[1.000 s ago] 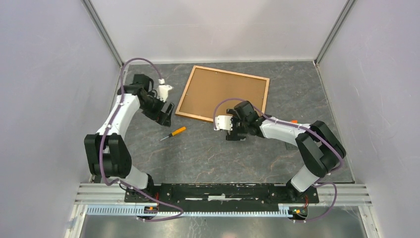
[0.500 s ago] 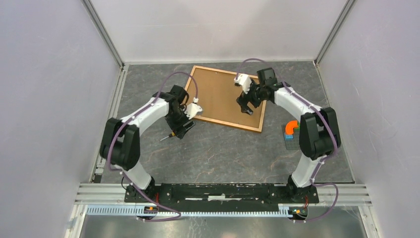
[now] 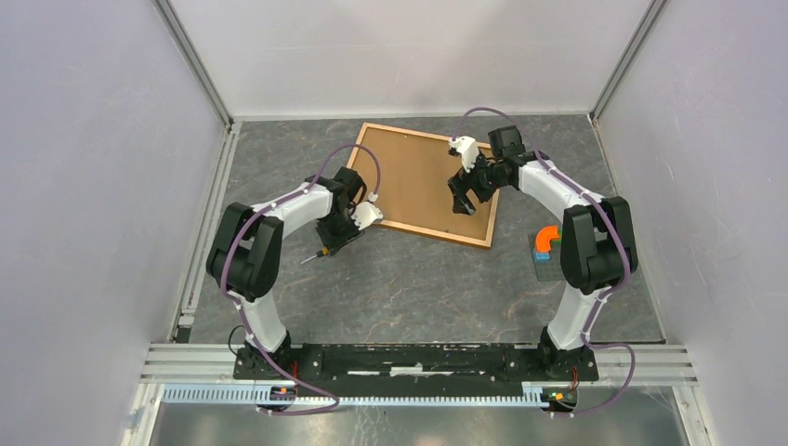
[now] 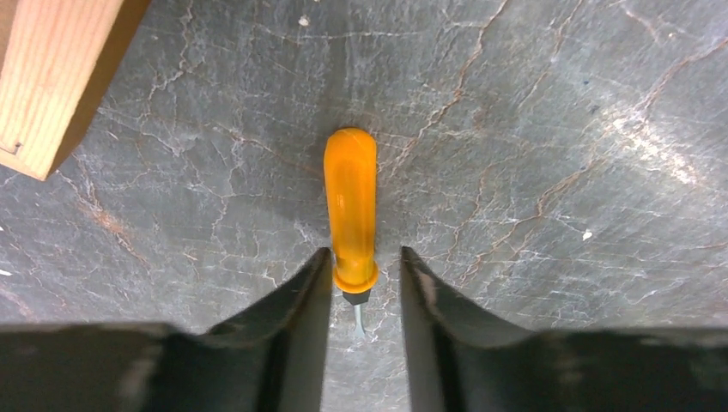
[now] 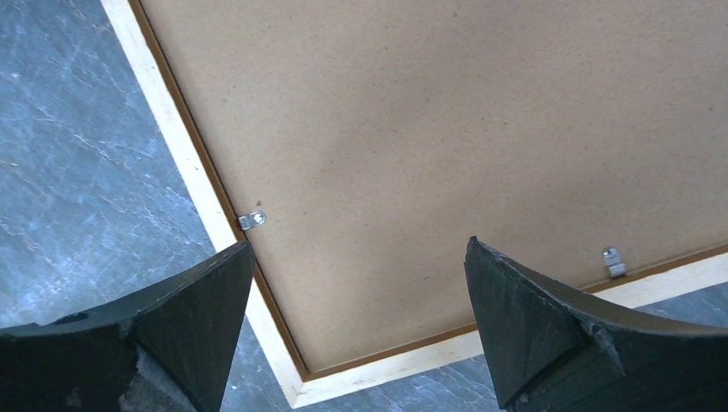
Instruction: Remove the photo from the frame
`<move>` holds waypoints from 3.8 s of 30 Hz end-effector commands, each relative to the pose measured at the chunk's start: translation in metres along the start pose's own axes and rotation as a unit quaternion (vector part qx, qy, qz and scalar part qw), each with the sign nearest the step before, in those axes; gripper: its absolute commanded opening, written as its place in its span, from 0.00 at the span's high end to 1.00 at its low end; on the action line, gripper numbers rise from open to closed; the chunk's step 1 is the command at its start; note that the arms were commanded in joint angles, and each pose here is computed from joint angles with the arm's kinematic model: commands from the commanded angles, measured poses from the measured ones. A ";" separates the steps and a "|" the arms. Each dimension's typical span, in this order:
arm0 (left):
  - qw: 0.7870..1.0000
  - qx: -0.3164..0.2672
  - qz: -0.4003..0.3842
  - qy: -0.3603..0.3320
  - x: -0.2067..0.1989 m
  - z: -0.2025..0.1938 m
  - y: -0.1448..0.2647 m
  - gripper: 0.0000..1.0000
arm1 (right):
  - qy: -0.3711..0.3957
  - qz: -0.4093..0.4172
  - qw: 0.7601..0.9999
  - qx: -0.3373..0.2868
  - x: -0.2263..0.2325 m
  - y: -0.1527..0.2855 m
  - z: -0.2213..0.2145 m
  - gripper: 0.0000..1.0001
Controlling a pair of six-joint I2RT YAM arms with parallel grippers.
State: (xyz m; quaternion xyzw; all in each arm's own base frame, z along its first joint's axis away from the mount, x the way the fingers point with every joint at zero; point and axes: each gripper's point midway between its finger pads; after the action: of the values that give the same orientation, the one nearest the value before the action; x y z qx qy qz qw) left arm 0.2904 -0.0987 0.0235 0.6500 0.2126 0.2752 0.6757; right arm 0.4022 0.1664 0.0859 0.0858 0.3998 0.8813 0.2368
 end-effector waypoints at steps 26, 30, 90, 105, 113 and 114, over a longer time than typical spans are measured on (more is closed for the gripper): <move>0.950 -0.301 -0.079 -0.031 -0.077 0.139 0.131 0.98 | -0.254 0.309 0.893 -0.206 0.132 0.015 0.103 0.12; 0.944 -0.317 -0.077 -0.049 -0.089 0.153 0.141 0.98 | -0.261 0.311 0.893 -0.194 0.144 0.008 0.098 0.19; 0.945 -0.113 -0.114 -0.286 -0.086 0.135 -0.001 0.56 | -0.310 0.017 0.924 -0.223 -0.042 0.115 -0.001 1.00; 0.933 -0.052 -0.143 -0.325 -0.106 0.023 -0.004 0.70 | -0.286 -0.016 0.938 -0.198 -0.041 0.122 -0.010 1.00; 0.948 -0.092 -0.179 -0.247 -0.128 0.031 0.015 0.69 | -0.209 -0.068 0.966 -0.139 -0.029 0.130 -0.017 1.00; 0.950 -0.095 -0.177 -0.241 -0.129 0.034 0.016 0.69 | -0.195 -0.076 0.969 -0.128 -0.027 0.130 -0.017 1.00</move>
State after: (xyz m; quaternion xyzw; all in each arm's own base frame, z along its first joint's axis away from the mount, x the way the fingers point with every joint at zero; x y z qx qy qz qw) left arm 0.2403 -0.1994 0.0251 0.6034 0.0570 0.0081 0.7954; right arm 0.3752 0.0703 0.1520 0.2785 0.1806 0.8660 0.3740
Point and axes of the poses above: each gripper's point midway between its finger pads, its own y axis back along the fingers, its own x axis along the line the jaws close on, z = x × y, and after that the axes turned 10 degrees about y, right-handed
